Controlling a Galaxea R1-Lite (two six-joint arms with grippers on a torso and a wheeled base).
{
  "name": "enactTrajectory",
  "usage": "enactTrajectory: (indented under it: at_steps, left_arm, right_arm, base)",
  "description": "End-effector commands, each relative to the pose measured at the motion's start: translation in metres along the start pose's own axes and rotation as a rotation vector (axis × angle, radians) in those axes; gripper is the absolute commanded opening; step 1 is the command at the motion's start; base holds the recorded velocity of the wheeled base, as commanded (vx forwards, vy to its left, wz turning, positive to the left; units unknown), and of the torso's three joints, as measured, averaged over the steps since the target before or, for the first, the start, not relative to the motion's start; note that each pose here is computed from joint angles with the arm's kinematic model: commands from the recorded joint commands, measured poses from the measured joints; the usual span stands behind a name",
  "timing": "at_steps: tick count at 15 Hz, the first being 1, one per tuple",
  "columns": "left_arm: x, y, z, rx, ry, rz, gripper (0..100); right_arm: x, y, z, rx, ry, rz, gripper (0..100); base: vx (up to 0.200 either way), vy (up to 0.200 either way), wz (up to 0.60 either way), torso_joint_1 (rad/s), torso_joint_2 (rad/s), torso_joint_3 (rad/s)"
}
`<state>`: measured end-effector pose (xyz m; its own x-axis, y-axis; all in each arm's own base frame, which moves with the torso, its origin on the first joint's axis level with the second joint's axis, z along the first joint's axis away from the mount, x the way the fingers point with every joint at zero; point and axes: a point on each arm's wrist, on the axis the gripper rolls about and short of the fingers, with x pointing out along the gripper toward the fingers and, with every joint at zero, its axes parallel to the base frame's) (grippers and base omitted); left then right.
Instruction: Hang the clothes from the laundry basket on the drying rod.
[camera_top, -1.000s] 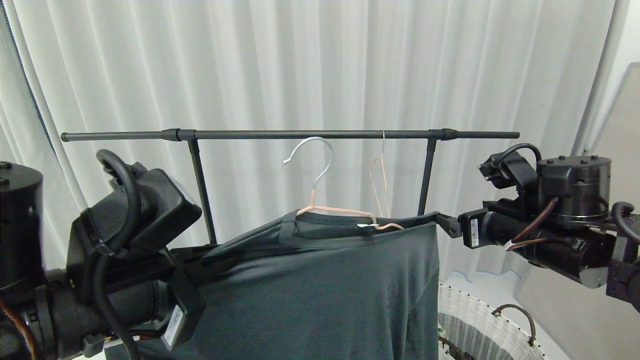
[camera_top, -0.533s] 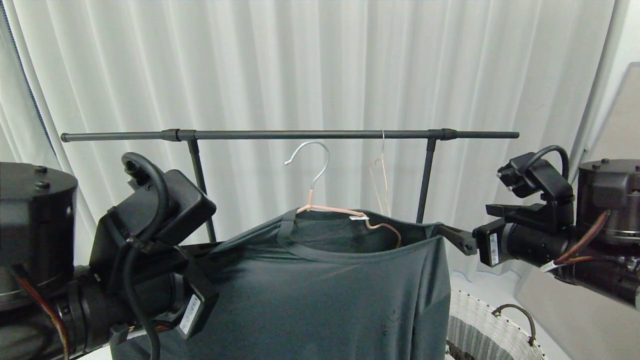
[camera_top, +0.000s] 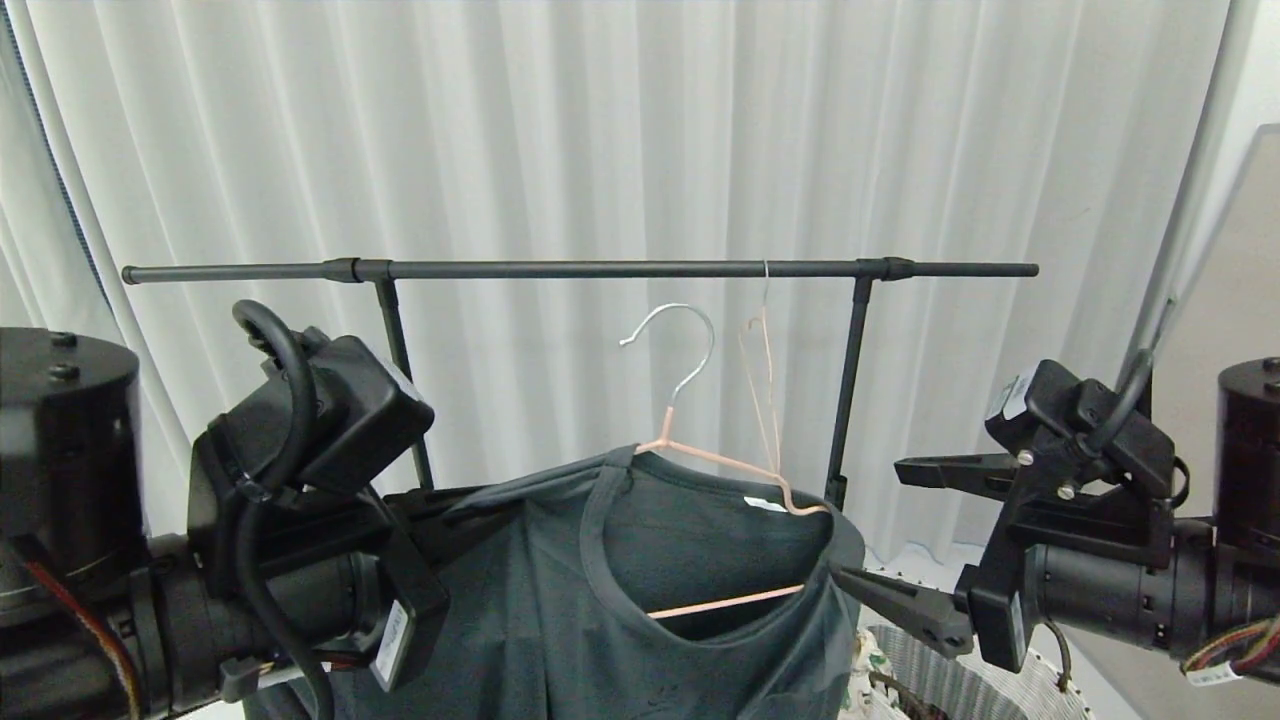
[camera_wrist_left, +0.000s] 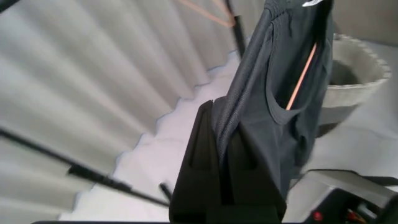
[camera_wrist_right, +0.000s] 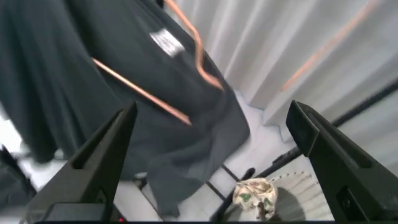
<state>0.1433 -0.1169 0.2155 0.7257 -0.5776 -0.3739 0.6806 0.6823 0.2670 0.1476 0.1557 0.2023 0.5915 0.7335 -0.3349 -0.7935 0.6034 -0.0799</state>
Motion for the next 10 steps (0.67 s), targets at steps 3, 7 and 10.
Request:
enactTrajectory:
  at_steps: [3,7,10]
  left_arm:
    - [-0.007,-0.007,-0.010,0.024,-0.049,-0.094,0]
    - [-0.017,-0.019,-0.006,0.062,-0.109,-0.166,0]
    - [-0.020,-0.022,-0.004,0.127,-0.135,-0.177,0]
  right_arm:
    - [-0.004,0.003,0.018,-0.031,0.001,0.151,100]
    - [0.001,0.010,0.025,-0.012,0.080,0.352,100]
    - [0.007,0.015,0.024,0.006,0.152,0.424,100]
  base:
    - [0.000,0.000,0.00,0.000,0.00,0.000]
    - [0.000,0.000,0.00,0.000,0.00,0.000]
    - [0.000,0.000,0.00,0.000,0.00,0.000]
